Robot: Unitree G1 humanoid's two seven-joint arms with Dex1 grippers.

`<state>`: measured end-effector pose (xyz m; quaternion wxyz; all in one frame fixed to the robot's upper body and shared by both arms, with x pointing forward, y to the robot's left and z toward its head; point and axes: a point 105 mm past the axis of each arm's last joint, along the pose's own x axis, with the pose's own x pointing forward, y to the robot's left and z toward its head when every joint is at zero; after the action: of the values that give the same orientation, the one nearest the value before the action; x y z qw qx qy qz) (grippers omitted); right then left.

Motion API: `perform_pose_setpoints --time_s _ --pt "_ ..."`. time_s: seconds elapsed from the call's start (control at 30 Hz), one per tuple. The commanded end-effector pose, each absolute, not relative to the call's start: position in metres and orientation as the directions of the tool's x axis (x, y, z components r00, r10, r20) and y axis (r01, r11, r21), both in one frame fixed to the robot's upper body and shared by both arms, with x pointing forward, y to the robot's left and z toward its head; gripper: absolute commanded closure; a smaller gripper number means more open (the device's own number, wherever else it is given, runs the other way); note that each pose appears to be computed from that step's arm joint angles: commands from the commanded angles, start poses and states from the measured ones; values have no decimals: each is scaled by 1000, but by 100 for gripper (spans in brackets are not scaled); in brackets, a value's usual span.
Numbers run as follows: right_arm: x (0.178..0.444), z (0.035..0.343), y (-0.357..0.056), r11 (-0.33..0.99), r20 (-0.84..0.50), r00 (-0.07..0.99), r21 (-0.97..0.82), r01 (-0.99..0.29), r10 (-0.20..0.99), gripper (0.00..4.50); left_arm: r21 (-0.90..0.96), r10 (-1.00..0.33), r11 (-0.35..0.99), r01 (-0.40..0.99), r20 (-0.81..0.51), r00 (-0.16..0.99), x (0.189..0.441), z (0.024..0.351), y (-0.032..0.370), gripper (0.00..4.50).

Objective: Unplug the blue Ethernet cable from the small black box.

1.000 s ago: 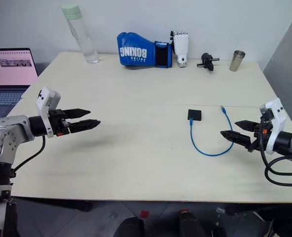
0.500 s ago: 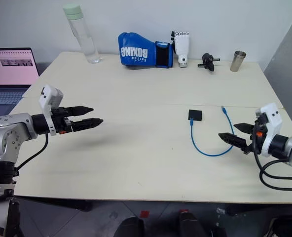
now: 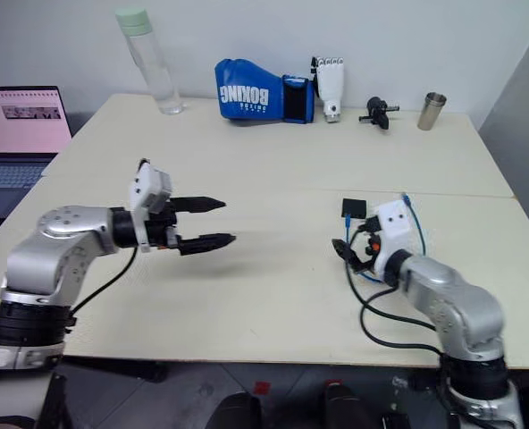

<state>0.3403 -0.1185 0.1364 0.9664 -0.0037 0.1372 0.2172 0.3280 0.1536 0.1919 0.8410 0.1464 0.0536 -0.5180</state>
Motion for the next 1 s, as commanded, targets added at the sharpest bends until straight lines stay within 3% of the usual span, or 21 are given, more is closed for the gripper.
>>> perform_pose_setpoints --time_s 0.03,0.23,0.43,0.77,1.0 --pt "371 138 -122 958 -224 933 16 -287 283 0 249 -854 413 876 -230 468 325 192 144 2" --pt "404 119 -128 989 -253 956 46 -143 150 0 238 -850 432 870 -216 480 319 189 140 2" --pt "415 110 -122 990 -265 954 49 -133 141 0 241 -829 473 848 -204 520 318 191 146 2" --pt "407 97 -110 986 -286 944 46 -159 166 200 246 -819 486 839 -208 535 316 192 147 0" --pt "411 96 -127 990 -292 947 58 -125 136 363 205 -837 497 843 -146 528 322 205 138 0"
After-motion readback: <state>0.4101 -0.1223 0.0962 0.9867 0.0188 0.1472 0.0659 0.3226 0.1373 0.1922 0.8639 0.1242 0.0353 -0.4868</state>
